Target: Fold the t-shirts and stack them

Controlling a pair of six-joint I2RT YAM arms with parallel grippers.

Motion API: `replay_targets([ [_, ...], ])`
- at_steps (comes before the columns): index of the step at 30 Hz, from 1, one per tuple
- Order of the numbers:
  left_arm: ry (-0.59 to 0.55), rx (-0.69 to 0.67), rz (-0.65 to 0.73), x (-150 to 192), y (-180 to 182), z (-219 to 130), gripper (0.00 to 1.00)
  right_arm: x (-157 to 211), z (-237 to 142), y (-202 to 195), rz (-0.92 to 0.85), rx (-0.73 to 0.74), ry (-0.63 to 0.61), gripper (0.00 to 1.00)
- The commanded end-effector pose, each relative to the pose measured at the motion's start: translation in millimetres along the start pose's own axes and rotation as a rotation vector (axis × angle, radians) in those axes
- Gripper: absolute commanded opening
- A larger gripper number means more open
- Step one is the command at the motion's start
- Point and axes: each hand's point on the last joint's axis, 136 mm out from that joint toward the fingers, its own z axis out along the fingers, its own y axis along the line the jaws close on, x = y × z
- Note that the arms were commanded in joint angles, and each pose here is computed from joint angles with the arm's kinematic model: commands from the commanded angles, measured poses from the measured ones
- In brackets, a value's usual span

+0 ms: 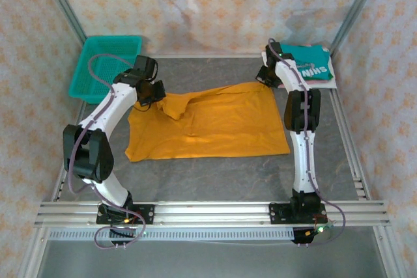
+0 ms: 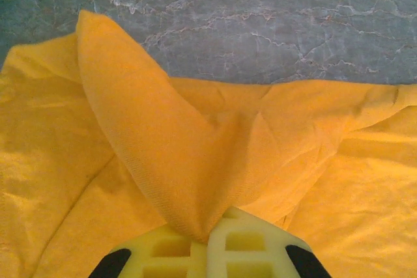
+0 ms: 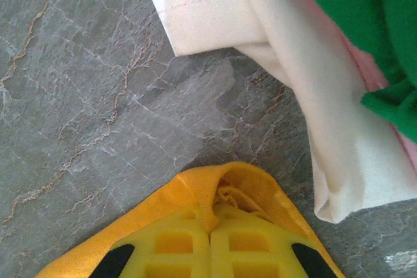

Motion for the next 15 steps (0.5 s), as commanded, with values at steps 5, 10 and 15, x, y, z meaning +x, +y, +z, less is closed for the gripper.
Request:
replay_targets([
  [5,-0.014,-0.04,0.016,-12.6,10.3,-13.5,0.0,-16.5,-67.7,-3.3,0.003,0.008,-0.1,0.0],
  [10,0.0,-0.059,0.0,-12.3,22.3,-10.3,0.0,-12.2,-79.9,-13.7,0.028,-0.004,-0.112,0.0],
  [15,0.012,-0.064,-0.011,-7.4,29.3,-8.7,0.0,-4.0,-85.5,-21.7,0.033,-0.008,-0.118,0.0],
])
